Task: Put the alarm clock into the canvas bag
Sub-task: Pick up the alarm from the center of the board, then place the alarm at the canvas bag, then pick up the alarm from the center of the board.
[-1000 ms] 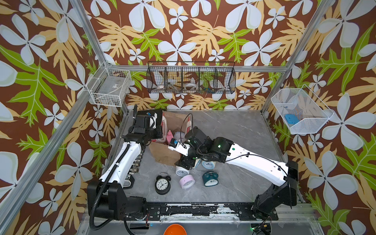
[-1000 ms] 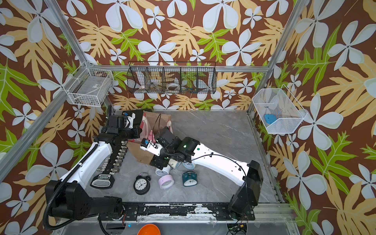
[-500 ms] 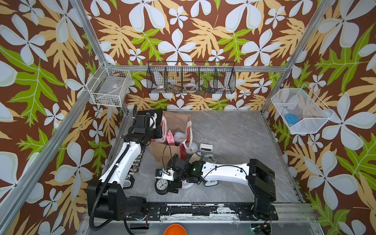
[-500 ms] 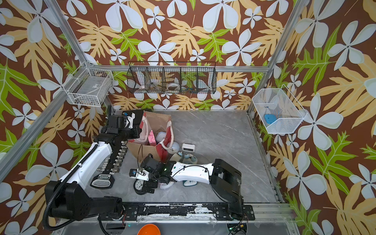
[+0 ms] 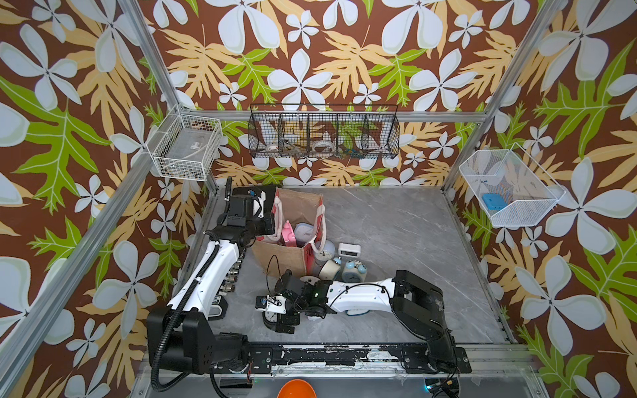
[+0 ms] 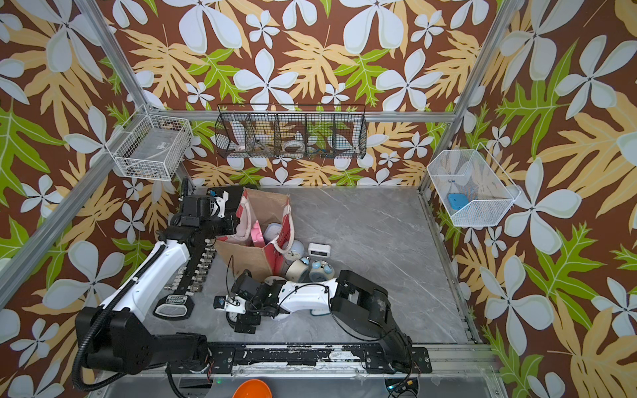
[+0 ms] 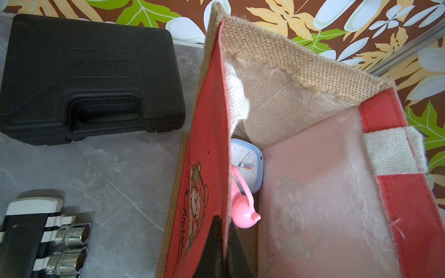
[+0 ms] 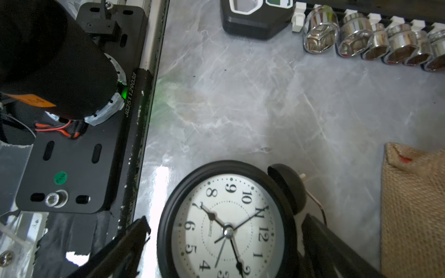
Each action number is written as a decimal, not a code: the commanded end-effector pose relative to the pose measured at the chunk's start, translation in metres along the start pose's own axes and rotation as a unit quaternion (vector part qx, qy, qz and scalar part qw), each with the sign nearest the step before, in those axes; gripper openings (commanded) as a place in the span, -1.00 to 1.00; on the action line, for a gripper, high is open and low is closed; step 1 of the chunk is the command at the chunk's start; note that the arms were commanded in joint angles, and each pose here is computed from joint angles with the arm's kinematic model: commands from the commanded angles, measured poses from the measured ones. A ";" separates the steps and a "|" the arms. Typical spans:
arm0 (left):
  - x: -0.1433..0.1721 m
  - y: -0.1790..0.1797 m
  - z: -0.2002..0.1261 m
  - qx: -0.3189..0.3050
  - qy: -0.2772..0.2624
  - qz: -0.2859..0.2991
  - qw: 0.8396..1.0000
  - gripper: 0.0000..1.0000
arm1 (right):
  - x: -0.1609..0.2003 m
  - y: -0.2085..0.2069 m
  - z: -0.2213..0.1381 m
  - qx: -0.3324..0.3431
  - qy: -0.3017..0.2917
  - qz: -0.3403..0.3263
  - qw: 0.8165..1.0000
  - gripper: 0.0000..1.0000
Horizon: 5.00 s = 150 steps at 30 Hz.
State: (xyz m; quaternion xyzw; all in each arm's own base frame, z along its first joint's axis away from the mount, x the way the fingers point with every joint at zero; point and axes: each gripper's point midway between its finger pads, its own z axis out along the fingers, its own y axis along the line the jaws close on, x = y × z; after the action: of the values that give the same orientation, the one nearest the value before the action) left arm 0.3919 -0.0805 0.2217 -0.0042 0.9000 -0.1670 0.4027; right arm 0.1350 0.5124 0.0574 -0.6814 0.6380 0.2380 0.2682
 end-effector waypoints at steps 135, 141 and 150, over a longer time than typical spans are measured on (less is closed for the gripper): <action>0.002 -0.006 0.001 0.020 0.001 -0.013 1.000 -1.00 | -0.052 -0.324 -0.167 0.377 -0.090 0.333 0.859 1.00; 0.003 -0.005 0.003 0.018 0.003 -0.013 1.000 -1.00 | -0.066 -0.311 -0.199 0.374 -0.105 0.328 0.861 0.95; 0.000 0.005 0.001 -0.012 -0.004 -0.015 1.000 -1.00 | -0.052 -0.283 -0.250 0.385 -0.095 0.343 0.852 0.90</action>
State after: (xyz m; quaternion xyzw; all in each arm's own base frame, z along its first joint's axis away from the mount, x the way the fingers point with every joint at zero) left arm 0.3921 -0.0829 0.2208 -0.0130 0.8975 -0.1805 0.4021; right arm 0.4134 0.4109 0.2901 -0.2503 0.8371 0.1244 0.4703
